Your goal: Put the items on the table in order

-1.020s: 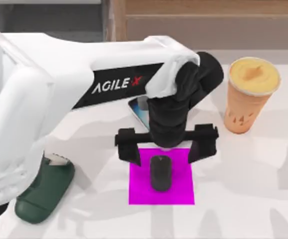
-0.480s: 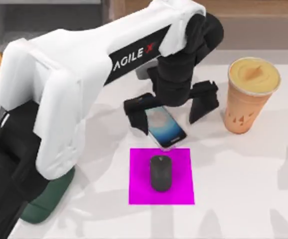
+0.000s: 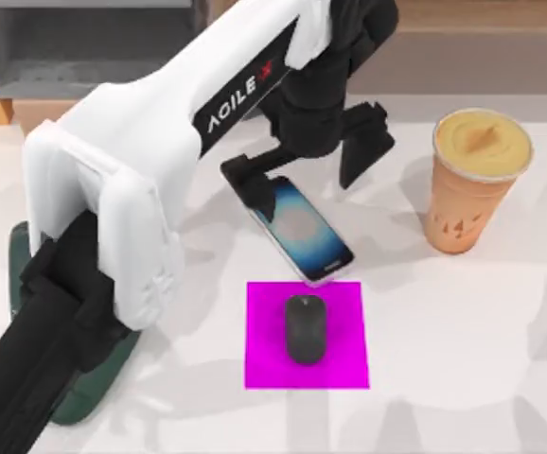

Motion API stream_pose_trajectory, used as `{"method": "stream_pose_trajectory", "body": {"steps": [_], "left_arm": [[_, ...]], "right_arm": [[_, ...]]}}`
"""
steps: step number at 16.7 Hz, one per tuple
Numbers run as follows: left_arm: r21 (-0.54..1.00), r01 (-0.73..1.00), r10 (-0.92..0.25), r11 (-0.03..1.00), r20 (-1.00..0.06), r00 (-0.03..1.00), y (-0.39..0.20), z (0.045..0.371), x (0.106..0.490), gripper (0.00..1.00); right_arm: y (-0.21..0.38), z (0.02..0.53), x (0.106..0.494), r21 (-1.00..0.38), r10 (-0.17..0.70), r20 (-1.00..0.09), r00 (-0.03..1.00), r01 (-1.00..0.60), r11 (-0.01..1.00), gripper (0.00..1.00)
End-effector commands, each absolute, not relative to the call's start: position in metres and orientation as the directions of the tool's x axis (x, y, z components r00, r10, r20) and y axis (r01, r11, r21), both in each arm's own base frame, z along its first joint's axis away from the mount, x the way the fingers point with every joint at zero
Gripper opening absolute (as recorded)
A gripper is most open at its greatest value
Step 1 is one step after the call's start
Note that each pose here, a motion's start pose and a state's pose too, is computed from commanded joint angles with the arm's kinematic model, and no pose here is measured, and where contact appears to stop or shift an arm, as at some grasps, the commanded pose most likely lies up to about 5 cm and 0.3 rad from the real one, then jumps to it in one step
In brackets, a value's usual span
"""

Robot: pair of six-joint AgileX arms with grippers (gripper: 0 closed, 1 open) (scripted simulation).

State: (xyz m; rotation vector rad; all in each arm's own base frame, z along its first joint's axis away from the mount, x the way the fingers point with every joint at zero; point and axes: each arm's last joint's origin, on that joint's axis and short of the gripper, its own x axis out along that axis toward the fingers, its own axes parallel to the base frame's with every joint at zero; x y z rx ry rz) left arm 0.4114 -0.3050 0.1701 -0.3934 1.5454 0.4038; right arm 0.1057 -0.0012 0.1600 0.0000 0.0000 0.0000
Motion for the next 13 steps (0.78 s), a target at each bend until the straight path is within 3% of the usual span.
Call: {"method": "stream_pose_trajectory", "body": {"steps": [13], "left_arm": [[0.006, -0.519, 0.000, 0.855, -1.000, -0.012, -0.302, 0.161, 0.418, 1.00]], "right_arm": [[-0.001, 0.160, 0.106, 0.000, 0.000, 0.000, 1.000, 0.000, 1.000, 1.00]]}}
